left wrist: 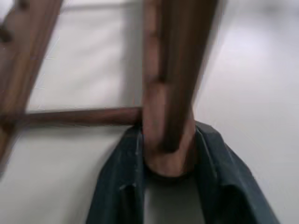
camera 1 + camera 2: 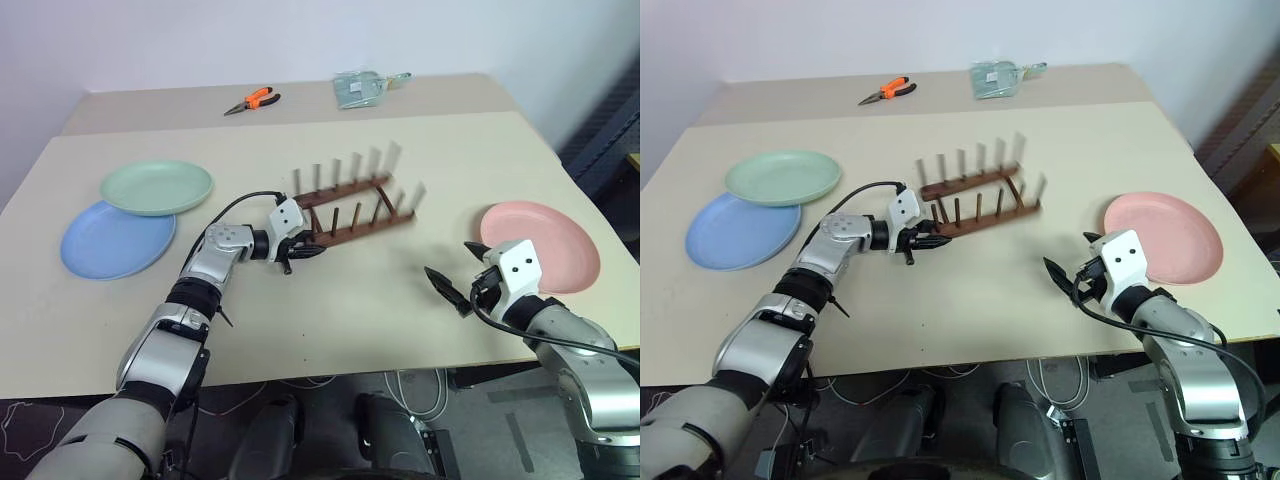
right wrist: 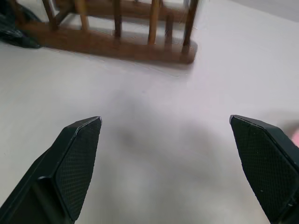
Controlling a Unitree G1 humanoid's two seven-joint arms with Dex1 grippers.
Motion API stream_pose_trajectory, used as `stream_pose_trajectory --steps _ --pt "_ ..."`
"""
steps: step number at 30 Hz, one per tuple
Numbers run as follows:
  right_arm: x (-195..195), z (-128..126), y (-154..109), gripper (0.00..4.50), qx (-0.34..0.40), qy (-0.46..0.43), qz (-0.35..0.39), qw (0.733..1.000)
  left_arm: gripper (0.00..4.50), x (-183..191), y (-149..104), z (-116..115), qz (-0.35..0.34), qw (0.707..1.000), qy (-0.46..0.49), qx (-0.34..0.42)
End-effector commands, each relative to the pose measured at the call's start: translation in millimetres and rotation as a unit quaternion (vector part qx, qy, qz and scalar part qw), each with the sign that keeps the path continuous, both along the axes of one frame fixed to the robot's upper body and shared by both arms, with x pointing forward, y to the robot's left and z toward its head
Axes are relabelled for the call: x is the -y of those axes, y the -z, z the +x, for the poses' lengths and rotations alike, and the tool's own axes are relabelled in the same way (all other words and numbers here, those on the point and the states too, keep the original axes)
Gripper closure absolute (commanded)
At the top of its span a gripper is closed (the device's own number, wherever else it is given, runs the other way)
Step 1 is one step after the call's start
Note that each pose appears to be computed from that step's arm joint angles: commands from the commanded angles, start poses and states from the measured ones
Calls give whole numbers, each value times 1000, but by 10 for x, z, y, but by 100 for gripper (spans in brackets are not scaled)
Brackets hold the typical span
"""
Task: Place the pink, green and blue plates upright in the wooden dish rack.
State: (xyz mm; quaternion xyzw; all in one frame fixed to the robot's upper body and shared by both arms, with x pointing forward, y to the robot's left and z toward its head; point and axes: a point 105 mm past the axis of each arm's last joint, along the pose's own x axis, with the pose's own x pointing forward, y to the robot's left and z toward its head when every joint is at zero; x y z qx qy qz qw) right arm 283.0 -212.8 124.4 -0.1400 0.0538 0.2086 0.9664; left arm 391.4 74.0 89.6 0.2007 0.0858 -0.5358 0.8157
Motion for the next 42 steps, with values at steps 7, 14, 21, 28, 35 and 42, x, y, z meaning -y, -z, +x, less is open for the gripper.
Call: stream_pose_trajectory --steps 7,14,21,28,35,42 --pt "87 172 -232 0 35 -11 -28 999 372 12 37 -509 -9 994 113 0" --pt "267 269 -207 0 30 -1 -53 998 187 -240 112 -648 48 994 94 -8" --pt "385 144 -128 55 -5 -26 -74 997 0 -510 126 -627 79 996 43 -6" --pt "-111 -348 163 406 -111 -172 -70 976 242 -480 167 -1247 33 989 85 -120" --pt "-375 -212 350 450 -111 -171 -93 975 342 -129 230 -1129 -2 996 21 -90" --pt "-318 280 393 450 -63 -77 -131 986 342 -178 296 -523 0 989 -144 -11"
